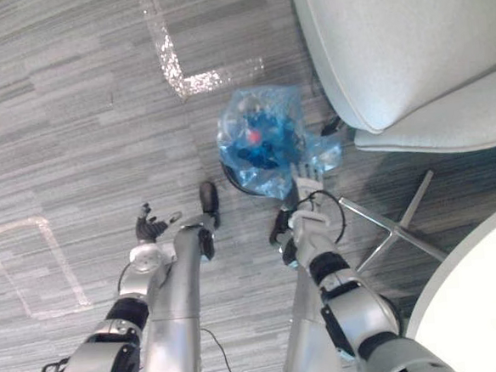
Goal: Gather rubbish on tea table into small bin, then transfer packed bag to large trash can.
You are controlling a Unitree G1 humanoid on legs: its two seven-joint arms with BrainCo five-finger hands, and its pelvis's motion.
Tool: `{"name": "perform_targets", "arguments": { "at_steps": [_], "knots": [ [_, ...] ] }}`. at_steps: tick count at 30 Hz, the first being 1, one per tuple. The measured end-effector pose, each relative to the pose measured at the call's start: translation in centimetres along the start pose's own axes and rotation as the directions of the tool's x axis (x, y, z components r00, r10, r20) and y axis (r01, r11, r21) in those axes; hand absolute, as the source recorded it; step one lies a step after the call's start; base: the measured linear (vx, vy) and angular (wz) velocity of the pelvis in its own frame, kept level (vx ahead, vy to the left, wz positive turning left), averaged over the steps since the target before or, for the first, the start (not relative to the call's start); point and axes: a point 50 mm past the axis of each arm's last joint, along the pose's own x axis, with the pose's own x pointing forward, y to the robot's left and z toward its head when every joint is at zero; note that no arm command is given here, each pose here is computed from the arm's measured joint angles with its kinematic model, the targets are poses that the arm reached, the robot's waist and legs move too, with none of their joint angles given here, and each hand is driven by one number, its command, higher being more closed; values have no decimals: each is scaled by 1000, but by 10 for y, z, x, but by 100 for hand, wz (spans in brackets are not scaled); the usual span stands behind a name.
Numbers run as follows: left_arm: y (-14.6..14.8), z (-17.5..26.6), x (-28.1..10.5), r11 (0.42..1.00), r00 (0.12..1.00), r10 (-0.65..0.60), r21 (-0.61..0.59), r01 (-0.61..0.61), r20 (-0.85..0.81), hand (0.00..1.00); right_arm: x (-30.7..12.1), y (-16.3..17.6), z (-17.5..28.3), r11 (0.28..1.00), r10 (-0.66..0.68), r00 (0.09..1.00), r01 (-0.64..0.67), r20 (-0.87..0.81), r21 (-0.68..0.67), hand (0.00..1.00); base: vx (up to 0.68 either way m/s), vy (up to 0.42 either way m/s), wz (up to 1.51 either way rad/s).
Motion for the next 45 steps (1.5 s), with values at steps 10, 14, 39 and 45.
{"name": "perform_targets", "arguments": {
  "at_steps": [10,14,39,45],
  "knots": [
    [-3,5,0,998,1000,0,-64,0,9,0,4,-4,14,997,1,1000,-1,-2,77,100,-27,-13,10],
    [-4,8,1,997,1000,-1,-73,2,13,0,5,-4,18,990,10,1000,-8,-16,144,100,-37,-10,8],
    [-6,-22,-11,992,993,7,-126,-23,-122,0,-23,1,37,753,16,1000,-10,-3,658,100,-39,-4,-1],
    [-5,-61,-35,999,977,-32,-49,22,-209,0,-55,19,35,654,66,998,-60,22,754,100,18,-19,-9]
  ]
}}
